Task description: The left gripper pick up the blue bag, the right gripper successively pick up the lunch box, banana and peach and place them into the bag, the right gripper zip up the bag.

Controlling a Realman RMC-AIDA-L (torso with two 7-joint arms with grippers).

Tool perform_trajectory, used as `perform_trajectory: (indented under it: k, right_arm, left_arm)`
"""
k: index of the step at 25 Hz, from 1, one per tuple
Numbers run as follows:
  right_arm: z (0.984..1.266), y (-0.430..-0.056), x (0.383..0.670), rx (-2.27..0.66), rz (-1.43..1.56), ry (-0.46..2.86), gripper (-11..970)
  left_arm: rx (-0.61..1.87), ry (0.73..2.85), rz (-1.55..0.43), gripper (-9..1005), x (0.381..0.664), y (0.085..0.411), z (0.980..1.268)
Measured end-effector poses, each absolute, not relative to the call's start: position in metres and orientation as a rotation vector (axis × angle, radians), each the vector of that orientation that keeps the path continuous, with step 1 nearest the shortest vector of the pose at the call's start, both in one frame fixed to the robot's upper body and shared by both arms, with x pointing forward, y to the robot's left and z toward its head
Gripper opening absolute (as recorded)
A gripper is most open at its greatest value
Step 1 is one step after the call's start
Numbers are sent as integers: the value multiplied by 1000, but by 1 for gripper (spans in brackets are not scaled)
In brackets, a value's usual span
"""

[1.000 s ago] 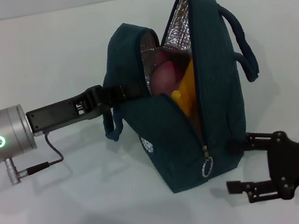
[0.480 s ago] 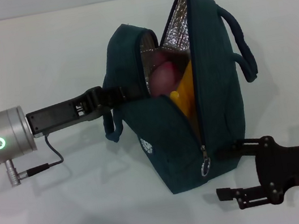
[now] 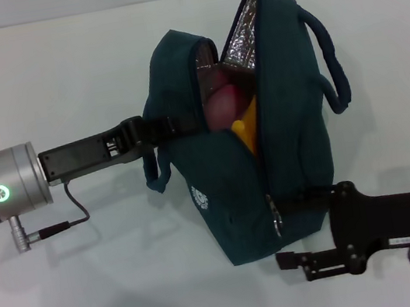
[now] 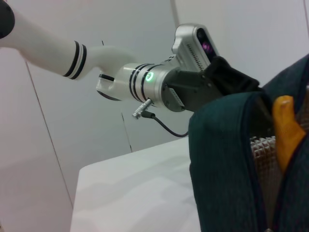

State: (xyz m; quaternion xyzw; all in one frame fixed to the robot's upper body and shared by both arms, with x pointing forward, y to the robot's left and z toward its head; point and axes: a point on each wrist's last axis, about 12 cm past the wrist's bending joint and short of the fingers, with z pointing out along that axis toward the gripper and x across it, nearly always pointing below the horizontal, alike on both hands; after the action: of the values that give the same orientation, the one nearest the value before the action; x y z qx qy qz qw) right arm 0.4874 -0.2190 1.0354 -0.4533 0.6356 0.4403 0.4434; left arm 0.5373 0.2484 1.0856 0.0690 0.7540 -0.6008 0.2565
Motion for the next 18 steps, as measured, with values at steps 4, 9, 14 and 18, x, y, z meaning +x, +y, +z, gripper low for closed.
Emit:
perform_trajectory:
  k: [4,9,14,18]
  right_arm:
    - [1033,-205,488,-1169,1091,1573,785]
    - [1032,-206,487,-1168,1086,1576,784]
    - [1033,-211,489,-1145,1070,1579,785]
    - [1033,-211,491,-1143,1062,1580,783]
  left_arm:
    - [188,2046,-1631,57,537,248,1086]
    - [187,2047,-1634,58,536,250,1085]
    - [186,2048,-1633,58,535,251,1085]
    - [189,2048,-1633,59,536,250,1085]
